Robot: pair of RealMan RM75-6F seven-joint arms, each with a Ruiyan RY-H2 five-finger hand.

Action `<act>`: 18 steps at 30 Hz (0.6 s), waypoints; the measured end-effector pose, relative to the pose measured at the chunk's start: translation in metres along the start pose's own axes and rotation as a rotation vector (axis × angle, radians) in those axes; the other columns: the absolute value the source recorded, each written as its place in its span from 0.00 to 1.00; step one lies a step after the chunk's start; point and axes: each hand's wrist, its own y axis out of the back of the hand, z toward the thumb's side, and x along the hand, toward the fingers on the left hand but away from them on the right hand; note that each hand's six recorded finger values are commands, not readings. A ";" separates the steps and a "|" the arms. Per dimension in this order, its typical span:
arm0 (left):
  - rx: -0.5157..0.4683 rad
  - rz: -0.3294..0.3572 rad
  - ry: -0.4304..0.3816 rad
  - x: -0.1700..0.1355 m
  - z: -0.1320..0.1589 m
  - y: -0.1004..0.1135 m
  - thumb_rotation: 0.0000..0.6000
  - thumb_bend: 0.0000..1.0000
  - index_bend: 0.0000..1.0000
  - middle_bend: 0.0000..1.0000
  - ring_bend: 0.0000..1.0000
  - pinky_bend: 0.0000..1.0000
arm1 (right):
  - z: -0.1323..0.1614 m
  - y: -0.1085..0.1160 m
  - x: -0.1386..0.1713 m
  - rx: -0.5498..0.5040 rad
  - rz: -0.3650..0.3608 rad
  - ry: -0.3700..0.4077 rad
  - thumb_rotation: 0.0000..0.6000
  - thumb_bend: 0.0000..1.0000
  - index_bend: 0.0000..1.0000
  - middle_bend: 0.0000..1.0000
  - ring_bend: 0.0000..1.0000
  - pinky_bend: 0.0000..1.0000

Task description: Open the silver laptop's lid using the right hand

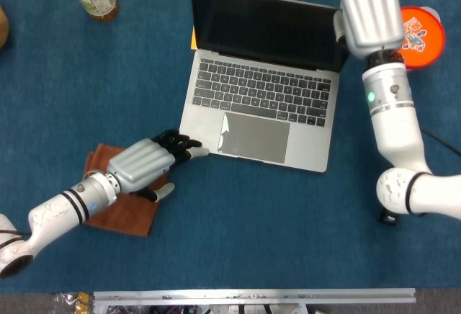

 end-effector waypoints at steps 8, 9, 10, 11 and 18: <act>0.024 0.096 0.044 -0.015 -0.009 0.020 1.00 0.47 0.07 0.06 0.00 0.00 | -0.011 0.023 0.026 -0.086 -0.028 0.050 1.00 0.45 0.05 0.13 0.00 0.06; 0.026 0.113 0.056 -0.018 -0.012 0.024 1.00 0.47 0.07 0.06 0.00 0.00 | -0.015 0.026 0.030 -0.091 -0.032 0.050 1.00 0.45 0.05 0.13 0.00 0.06; 0.027 0.132 0.068 -0.022 -0.014 0.028 1.00 0.47 0.07 0.07 0.00 0.00 | -0.019 0.028 0.034 -0.092 -0.037 0.051 1.00 0.45 0.05 0.13 0.00 0.06; 0.028 0.159 0.086 -0.026 -0.018 0.033 1.00 0.47 0.08 0.07 0.00 0.00 | -0.025 0.032 0.039 -0.092 -0.045 0.051 1.00 0.45 0.05 0.13 0.00 0.06; 0.032 0.315 0.234 -0.071 -0.046 0.061 1.00 0.47 0.08 0.08 0.00 0.00 | -0.062 0.046 0.075 -0.064 -0.083 0.037 1.00 0.45 0.05 0.13 0.00 0.06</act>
